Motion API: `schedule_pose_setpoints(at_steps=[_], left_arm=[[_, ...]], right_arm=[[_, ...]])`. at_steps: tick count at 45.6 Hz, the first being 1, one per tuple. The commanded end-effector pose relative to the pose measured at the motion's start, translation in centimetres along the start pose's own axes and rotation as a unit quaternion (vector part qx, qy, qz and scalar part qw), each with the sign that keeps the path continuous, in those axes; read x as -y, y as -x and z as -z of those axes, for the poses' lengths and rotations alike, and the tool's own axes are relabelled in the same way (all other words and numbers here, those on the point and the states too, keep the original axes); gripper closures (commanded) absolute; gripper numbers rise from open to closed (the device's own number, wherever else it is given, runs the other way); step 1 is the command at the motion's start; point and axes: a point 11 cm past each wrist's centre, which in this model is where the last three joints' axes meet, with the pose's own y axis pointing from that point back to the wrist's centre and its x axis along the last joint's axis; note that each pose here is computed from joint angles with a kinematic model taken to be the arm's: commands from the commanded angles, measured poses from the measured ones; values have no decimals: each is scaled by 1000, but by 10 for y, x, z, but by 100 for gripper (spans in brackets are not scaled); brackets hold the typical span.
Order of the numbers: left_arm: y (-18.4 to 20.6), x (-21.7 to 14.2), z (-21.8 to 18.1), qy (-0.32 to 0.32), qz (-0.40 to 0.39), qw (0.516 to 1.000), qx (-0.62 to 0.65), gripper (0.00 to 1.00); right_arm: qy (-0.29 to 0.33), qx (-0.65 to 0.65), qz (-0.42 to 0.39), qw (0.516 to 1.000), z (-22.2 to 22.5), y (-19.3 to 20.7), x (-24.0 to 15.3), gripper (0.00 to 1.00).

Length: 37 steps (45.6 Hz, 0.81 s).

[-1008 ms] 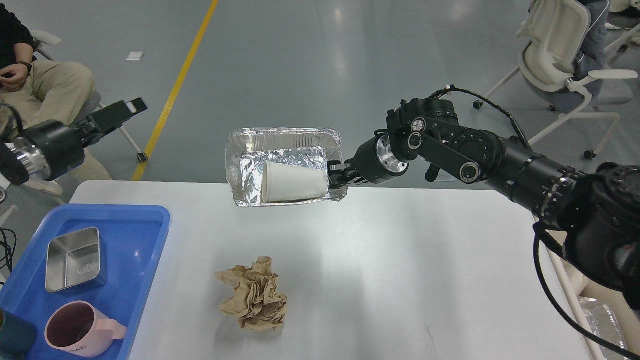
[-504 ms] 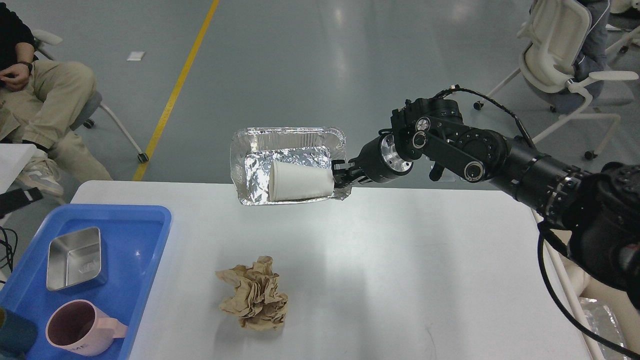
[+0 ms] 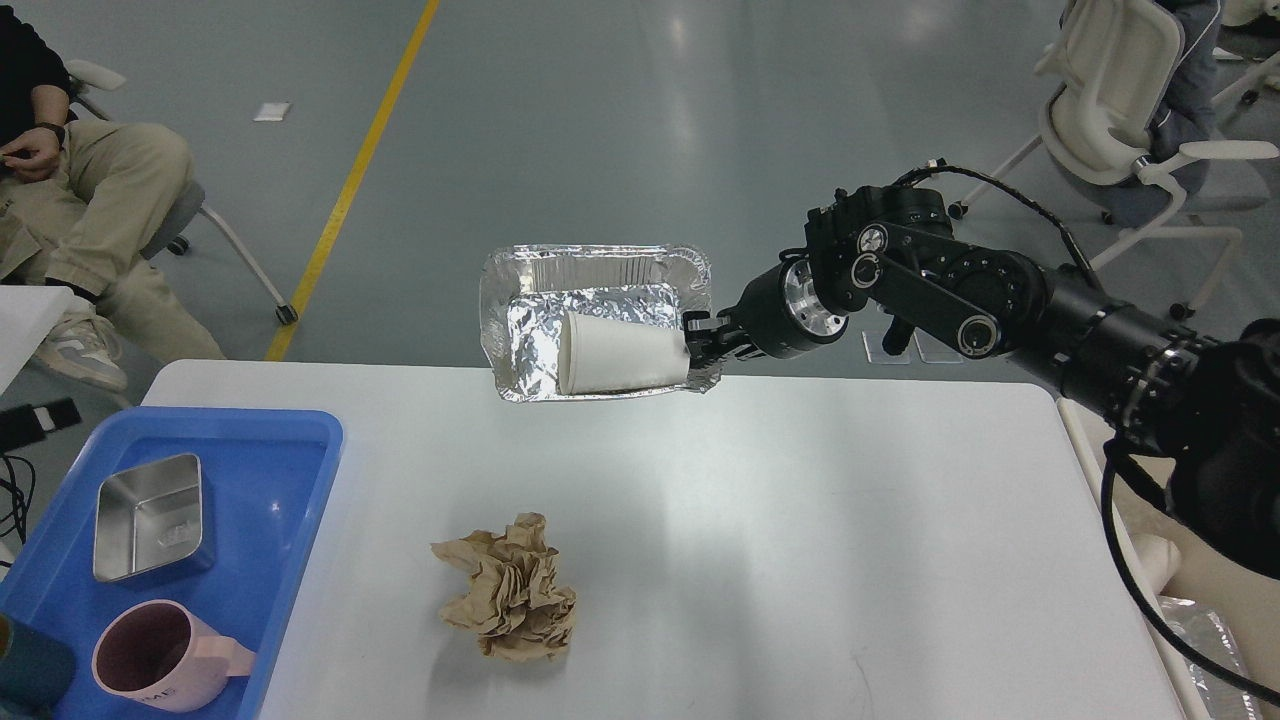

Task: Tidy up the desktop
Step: 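Lower the left gripper onto the crumpled brown paper and grasp it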

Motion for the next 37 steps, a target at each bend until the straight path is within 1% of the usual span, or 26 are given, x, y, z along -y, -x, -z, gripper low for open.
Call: schedule_pose_setpoints(at_steps=[1,5,6,8,16,25,37], left_arm=[[25,30,-16,24,39,996,72,3],[30,53,-38,56,48,992,98,3],[33,66,-51,68,64,987,130,3],[34,75,-61,76,77,981,163,3],[43,104,-94,101,108,954,261,3],[64,136,-135,127,138,906,379,3],[77,162,-195,180,151,860,453,3]], right_arm=[[0,0,-1,1000,0,0,1,100],[-1,1,0,1000,0,1,1,100],[-2,1,0,1000,1,1,1,100],[-3,1,0,1000,1,1,2,100],[-3,0,0,1000,1,1,1,100],[-4,2,-1,1000,1,0,0,100],[-6,0,0,1000,3,1,1,100]])
